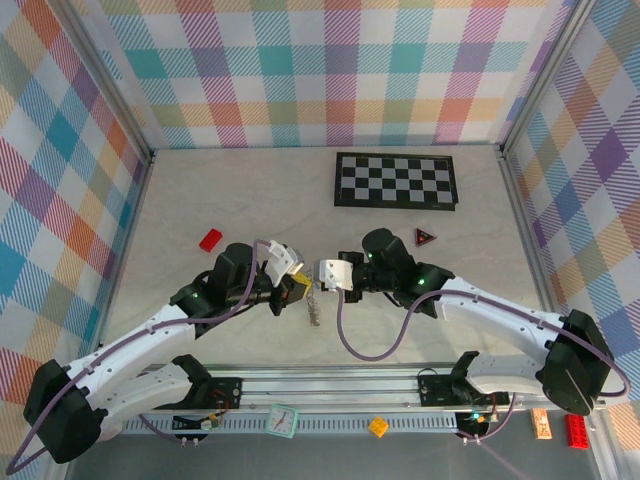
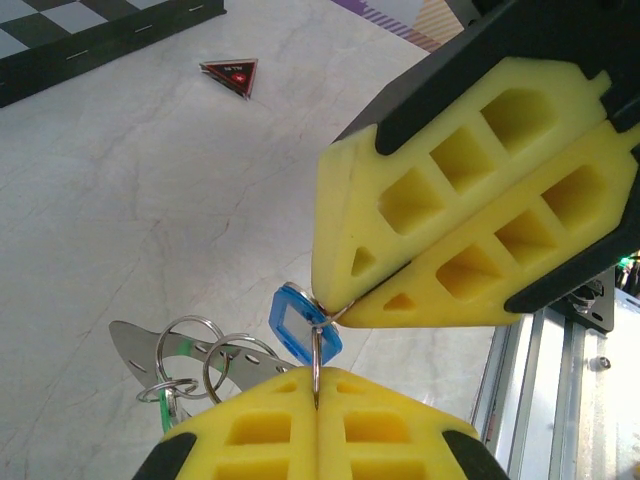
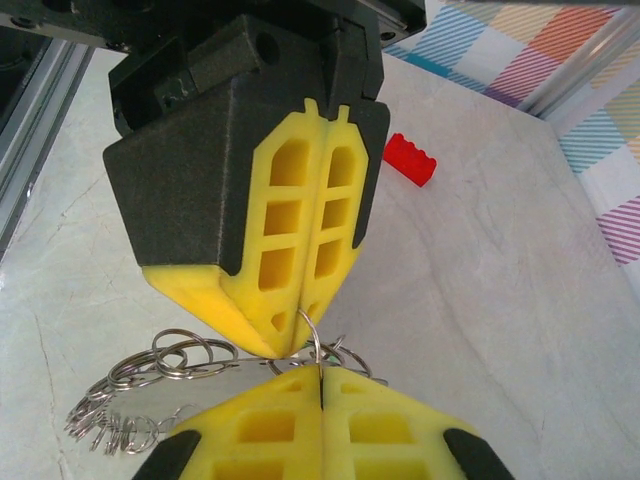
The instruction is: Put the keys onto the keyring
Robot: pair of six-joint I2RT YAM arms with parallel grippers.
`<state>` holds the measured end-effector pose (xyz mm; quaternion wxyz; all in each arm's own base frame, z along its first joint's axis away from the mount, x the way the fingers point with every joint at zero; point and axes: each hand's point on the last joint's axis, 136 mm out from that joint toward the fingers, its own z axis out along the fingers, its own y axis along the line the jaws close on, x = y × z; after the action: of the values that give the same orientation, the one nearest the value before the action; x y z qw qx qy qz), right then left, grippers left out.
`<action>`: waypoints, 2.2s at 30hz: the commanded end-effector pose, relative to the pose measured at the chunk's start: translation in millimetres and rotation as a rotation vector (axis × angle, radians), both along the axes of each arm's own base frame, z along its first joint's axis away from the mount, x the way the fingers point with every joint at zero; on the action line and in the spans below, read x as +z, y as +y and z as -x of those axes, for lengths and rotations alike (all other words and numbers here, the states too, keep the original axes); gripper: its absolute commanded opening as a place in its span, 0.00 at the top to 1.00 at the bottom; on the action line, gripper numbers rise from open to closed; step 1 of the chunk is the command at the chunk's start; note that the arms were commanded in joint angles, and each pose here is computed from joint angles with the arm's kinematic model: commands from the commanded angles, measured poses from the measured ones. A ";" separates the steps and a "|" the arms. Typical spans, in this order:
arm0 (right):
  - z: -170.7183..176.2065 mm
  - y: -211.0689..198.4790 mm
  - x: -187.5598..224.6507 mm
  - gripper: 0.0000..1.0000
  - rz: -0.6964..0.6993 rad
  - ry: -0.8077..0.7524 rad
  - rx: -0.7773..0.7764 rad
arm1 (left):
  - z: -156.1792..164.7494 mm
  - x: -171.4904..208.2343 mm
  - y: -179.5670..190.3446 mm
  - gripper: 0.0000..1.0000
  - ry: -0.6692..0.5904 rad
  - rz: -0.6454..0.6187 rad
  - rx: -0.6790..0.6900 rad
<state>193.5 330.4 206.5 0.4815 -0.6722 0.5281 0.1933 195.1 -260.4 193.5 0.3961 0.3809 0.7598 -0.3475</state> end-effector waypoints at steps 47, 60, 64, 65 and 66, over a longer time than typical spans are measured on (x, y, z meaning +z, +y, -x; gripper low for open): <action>19.6 11.2 -2.4 1.00 0.038 0.002 0.103 | -5.5 22.1 -5.0 1.00 -0.044 0.047 0.011; 6.5 3.6 8.2 1.00 0.002 -0.094 0.023 | -4.9 21.9 -5.1 1.00 -0.034 0.053 0.013; 8.3 4.5 6.7 1.00 0.004 -0.085 0.033 | -5.2 21.6 -5.4 1.00 -0.031 0.054 0.015; 8.7 4.6 6.8 1.00 0.005 -0.086 0.035 | -5.4 21.8 -5.3 1.00 -0.032 0.055 0.015; 8.6 4.5 6.2 1.00 0.006 -0.085 0.034 | -5.5 21.7 -5.5 1.00 -0.032 0.055 0.015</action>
<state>191.4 333.2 209.8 0.4916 -0.6846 0.5122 0.1651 197.0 -259.9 193.5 0.3960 0.3713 0.7648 -0.3469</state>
